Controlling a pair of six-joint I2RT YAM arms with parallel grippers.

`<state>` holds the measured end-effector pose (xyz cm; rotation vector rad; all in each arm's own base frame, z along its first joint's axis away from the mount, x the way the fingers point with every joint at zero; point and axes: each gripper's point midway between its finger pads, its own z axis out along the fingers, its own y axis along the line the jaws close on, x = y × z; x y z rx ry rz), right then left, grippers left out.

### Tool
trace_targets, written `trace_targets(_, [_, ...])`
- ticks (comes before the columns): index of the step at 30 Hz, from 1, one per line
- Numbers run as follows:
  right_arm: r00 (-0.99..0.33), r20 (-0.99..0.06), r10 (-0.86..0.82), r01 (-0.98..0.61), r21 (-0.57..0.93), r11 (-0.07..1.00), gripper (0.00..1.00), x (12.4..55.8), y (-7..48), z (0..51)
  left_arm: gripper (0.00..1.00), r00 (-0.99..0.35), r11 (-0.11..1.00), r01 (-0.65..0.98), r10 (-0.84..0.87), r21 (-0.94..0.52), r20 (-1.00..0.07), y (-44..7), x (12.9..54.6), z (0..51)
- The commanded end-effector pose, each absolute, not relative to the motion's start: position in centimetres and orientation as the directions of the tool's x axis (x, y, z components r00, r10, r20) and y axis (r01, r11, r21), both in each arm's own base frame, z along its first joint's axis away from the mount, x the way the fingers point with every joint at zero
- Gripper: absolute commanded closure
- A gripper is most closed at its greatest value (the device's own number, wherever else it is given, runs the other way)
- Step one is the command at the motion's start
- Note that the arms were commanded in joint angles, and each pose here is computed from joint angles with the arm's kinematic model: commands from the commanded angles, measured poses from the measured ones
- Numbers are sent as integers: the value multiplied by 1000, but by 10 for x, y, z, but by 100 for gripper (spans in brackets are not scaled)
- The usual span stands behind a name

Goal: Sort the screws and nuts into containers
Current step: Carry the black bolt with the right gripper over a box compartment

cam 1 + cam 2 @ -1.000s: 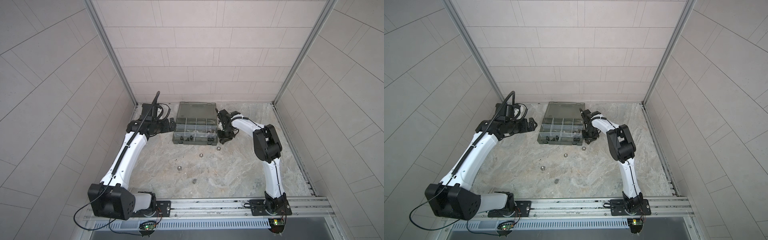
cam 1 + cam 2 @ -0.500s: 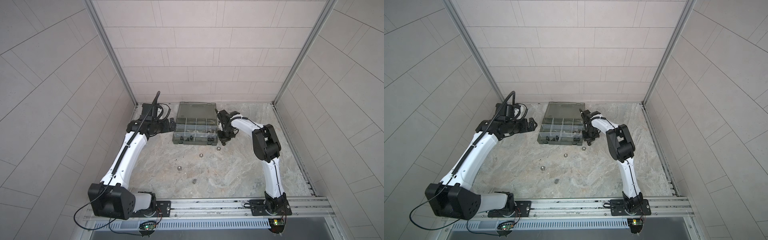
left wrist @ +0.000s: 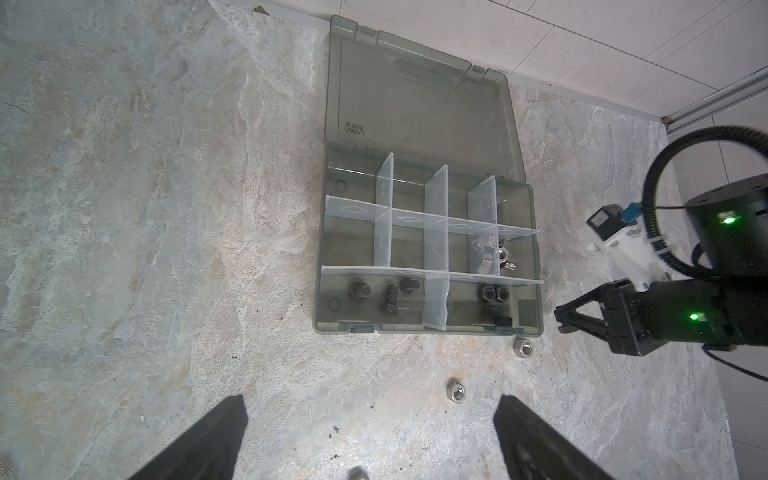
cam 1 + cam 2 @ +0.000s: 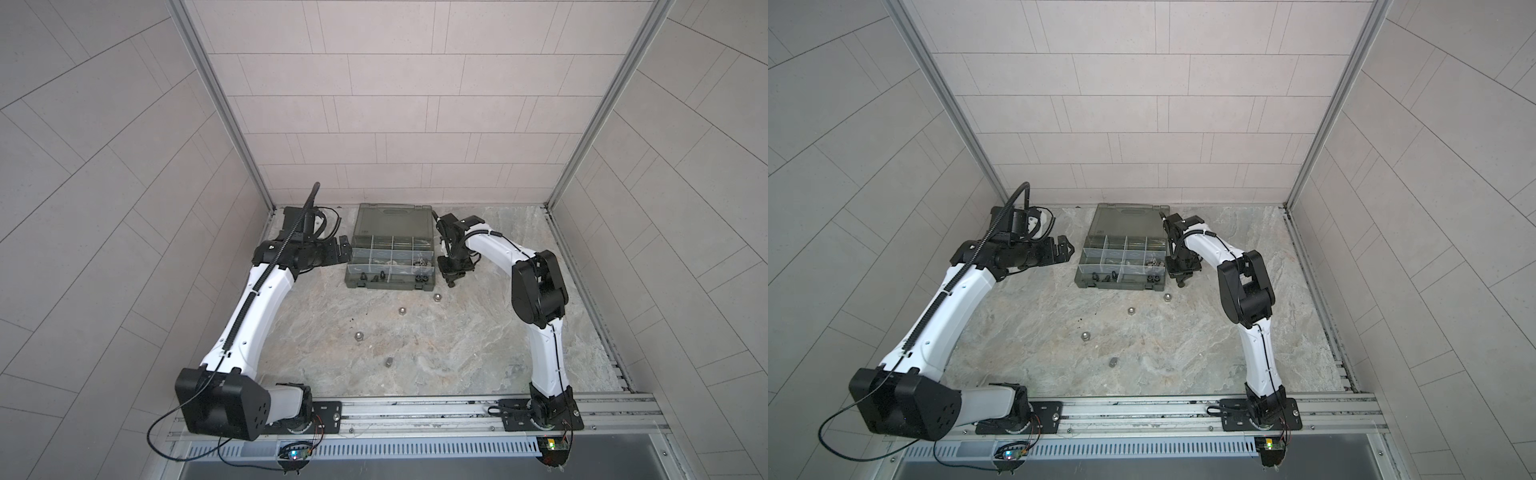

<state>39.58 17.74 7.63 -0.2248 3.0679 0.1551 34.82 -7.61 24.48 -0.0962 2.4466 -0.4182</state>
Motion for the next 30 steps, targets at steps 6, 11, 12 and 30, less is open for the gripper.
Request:
trace_targets(6, [-975,-204,-86,-158,367,917,99,412,245,144,0,-782,954,30,-163,-298,-602,-71,339,247])
trace_targets(11, [-974,-219,-54,-165,527,834,99,425,297,149,0,-778,959,27,-157,-283,-608,-68,337,248])
trace_targets(12, [-973,-223,-61,-176,538,824,99,427,306,149,0,-778,960,25,-156,-278,-609,-67,336,248])
trace_targets(30, [-954,-226,-196,-293,572,766,98,427,385,123,0,-785,973,3,-141,-231,-603,-57,323,245])
